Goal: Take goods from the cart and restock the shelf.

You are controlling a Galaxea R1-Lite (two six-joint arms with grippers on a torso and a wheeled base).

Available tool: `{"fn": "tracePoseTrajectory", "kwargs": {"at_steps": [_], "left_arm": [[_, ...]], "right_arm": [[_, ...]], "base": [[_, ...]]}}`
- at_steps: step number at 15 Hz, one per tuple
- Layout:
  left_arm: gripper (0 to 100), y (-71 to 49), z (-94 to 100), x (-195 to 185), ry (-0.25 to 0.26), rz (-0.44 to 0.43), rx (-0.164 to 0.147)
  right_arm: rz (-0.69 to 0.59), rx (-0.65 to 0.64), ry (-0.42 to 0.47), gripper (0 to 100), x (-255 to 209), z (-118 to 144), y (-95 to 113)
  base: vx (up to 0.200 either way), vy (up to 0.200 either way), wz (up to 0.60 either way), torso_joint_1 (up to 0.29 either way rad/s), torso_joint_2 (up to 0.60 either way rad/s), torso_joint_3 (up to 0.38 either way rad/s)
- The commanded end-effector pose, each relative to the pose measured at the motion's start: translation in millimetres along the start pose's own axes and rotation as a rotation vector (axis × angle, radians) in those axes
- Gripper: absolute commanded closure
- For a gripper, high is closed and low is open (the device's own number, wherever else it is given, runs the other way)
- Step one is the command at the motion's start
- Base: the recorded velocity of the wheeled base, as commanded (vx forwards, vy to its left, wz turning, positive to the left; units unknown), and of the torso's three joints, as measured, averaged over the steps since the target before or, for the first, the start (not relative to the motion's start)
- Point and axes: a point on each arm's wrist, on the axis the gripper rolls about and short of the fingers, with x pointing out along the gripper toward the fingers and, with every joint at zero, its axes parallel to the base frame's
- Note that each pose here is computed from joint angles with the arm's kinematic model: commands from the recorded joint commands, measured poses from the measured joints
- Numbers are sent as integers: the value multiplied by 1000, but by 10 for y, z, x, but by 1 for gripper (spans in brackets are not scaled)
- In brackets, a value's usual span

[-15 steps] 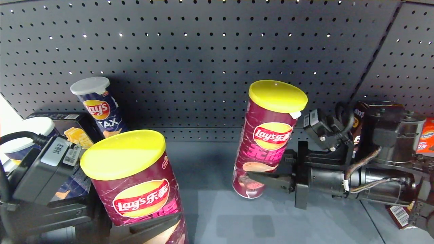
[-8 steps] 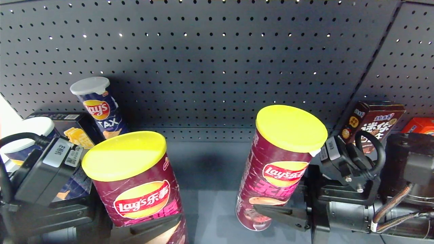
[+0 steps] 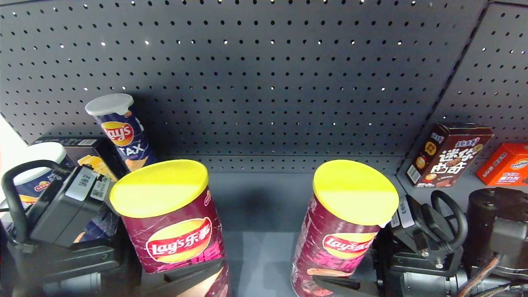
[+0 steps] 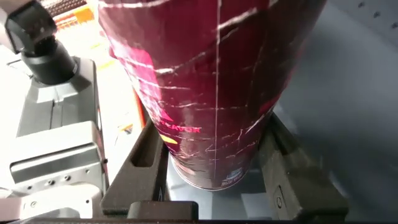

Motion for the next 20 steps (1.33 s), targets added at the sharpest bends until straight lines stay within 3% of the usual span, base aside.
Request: {"fn": "tracePoseTrajectory", "kwargs": {"at_steps": [1,14,15,20], "left_arm": [[100,31,-15,47,15,1,-9],[100,42,-20,65,20,1,-12],[100,40,-17,63,18,1,-11],[100,40,-15,67,19,-1,-11]], "right_arm": [[8,4,18,100,61,-57,-4],[3,2,21,100,220,-140,-83],[5,5,24,0,205,-148,-73],[-5,-15,-15,0,-23,-83,27]], "base": [[0,0,0,0,0,0],[0,0,0,0,0,0],[0,0,0,0,0,0],[0,0,0,0,0,0]]}}
